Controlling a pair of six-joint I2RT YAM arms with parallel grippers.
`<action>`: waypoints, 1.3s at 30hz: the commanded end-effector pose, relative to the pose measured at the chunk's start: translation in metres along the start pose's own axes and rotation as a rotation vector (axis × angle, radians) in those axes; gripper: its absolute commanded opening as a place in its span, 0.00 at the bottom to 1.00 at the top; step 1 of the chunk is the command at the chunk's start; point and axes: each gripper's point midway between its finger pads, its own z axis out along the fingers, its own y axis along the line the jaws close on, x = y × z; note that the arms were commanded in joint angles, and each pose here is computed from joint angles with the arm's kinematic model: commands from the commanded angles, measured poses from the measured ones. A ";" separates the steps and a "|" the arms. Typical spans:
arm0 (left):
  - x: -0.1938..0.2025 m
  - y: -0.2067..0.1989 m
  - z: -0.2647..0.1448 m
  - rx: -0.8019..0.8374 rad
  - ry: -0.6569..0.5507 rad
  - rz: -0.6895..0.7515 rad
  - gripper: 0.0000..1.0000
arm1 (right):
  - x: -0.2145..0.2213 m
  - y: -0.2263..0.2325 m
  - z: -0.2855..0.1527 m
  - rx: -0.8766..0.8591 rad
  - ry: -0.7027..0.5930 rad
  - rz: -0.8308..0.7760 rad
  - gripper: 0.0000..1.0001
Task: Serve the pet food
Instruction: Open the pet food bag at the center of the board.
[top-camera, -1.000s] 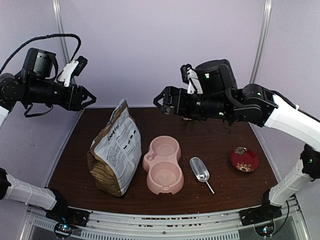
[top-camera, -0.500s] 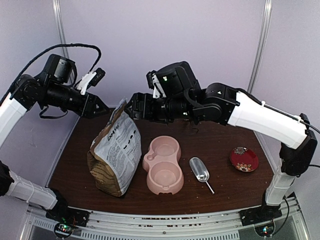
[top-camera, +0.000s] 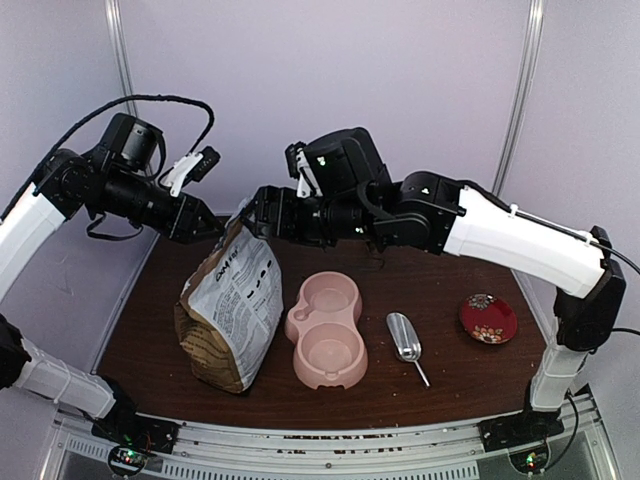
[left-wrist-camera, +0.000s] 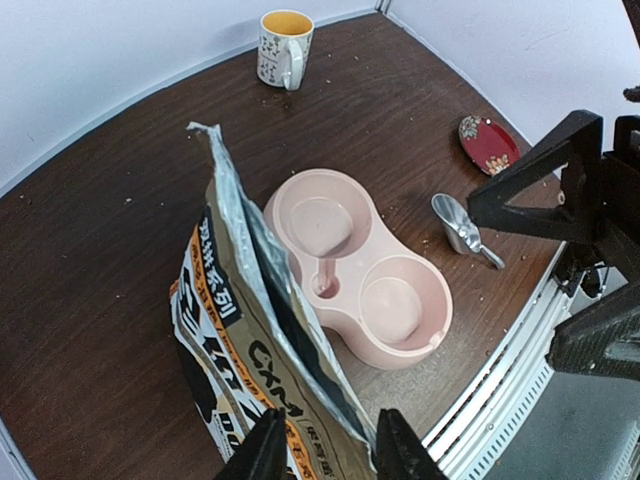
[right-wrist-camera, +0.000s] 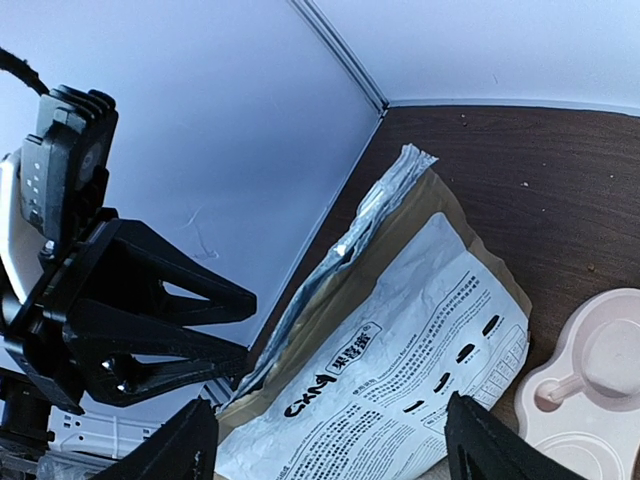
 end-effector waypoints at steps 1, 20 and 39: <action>0.007 0.000 0.007 0.018 0.039 -0.011 0.34 | -0.007 0.005 0.004 -0.019 -0.035 -0.004 0.80; 0.016 0.007 0.013 -0.016 0.079 -0.036 0.17 | 0.001 0.004 0.017 -0.044 -0.035 0.013 0.77; 0.021 0.006 0.013 -0.010 0.086 -0.058 0.08 | 0.019 0.019 0.062 -0.122 0.007 0.112 0.54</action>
